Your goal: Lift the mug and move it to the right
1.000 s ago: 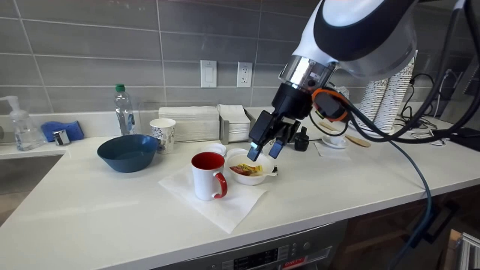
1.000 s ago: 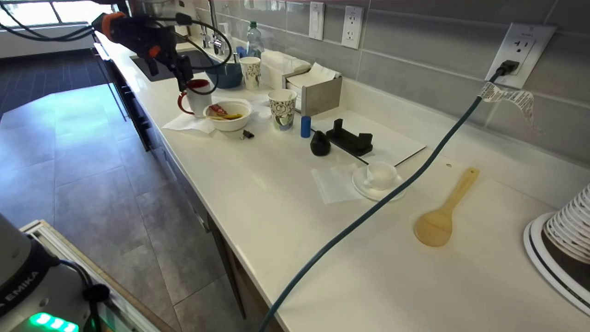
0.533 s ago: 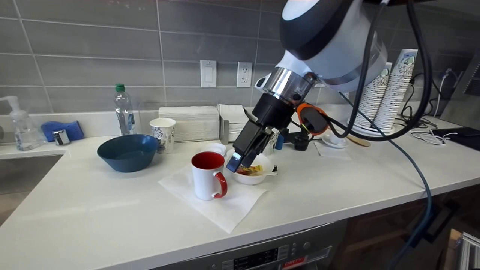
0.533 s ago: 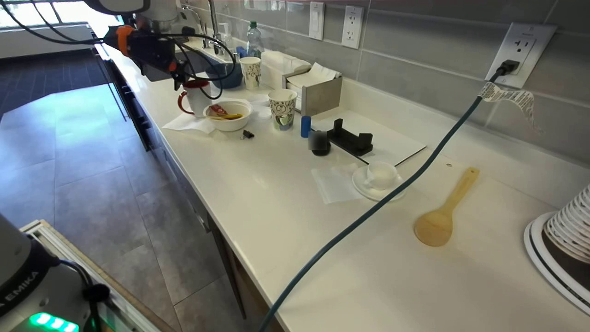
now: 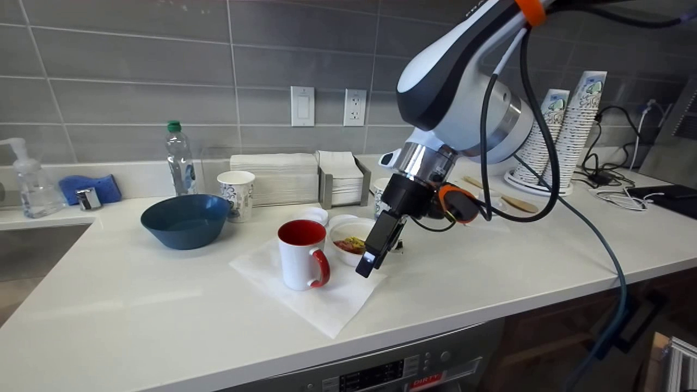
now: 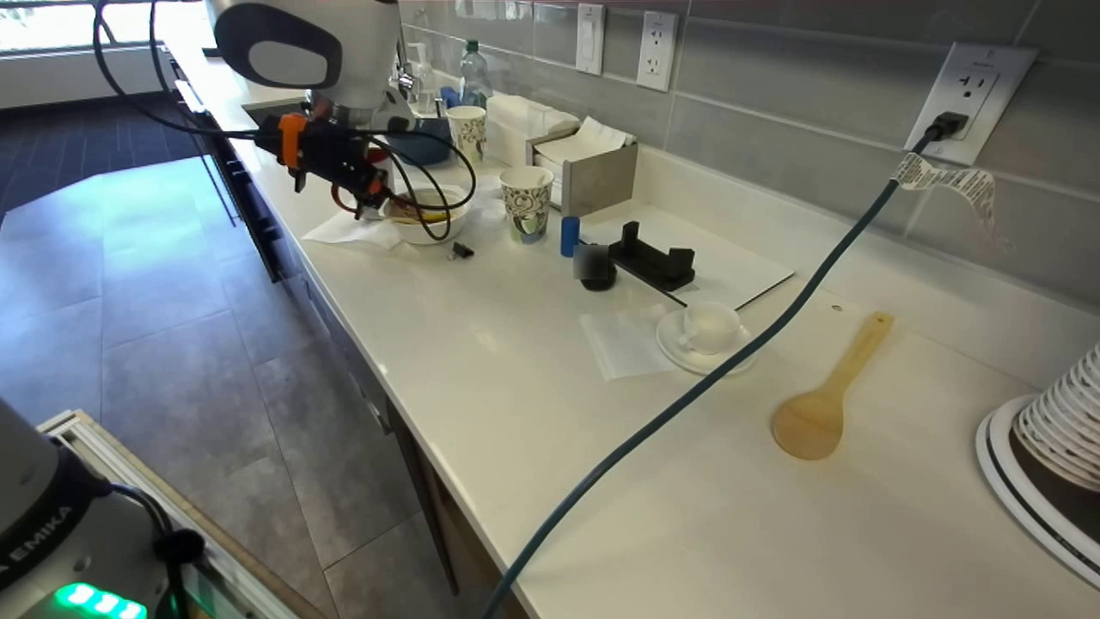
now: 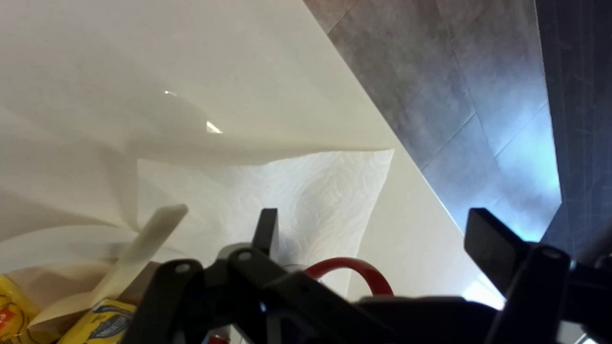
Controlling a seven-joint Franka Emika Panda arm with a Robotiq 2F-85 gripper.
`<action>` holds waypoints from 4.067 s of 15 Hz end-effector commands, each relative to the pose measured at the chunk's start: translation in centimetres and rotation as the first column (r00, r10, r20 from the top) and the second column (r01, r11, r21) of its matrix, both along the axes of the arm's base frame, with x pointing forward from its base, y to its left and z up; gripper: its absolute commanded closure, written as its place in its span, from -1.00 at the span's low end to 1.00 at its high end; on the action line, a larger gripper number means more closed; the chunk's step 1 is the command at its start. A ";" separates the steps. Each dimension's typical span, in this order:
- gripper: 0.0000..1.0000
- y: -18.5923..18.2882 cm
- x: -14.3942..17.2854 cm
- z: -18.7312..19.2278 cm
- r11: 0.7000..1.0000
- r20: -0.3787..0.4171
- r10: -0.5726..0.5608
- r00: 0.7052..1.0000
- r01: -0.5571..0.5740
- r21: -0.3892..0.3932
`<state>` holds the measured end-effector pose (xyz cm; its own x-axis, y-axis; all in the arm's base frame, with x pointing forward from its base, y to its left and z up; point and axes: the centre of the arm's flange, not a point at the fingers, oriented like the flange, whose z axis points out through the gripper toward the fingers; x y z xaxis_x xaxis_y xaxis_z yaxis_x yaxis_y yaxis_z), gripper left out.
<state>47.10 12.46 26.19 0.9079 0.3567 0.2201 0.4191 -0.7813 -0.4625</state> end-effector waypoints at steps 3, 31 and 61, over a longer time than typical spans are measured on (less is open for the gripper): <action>-1.00 0.4 0.1 0.2 1.000 0.005 0.007 1.000 -0.007 0.002; -1.00 4.6 2.6 -2.9 0.932 0.365 0.221 0.904 -0.307 0.195; 0.94 3.3 2.7 1.5 0.944 0.480 0.168 0.861 -0.281 0.173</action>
<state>49.99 16.13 24.67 0.6035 0.4512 0.6574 0.7783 -0.5126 -0.3626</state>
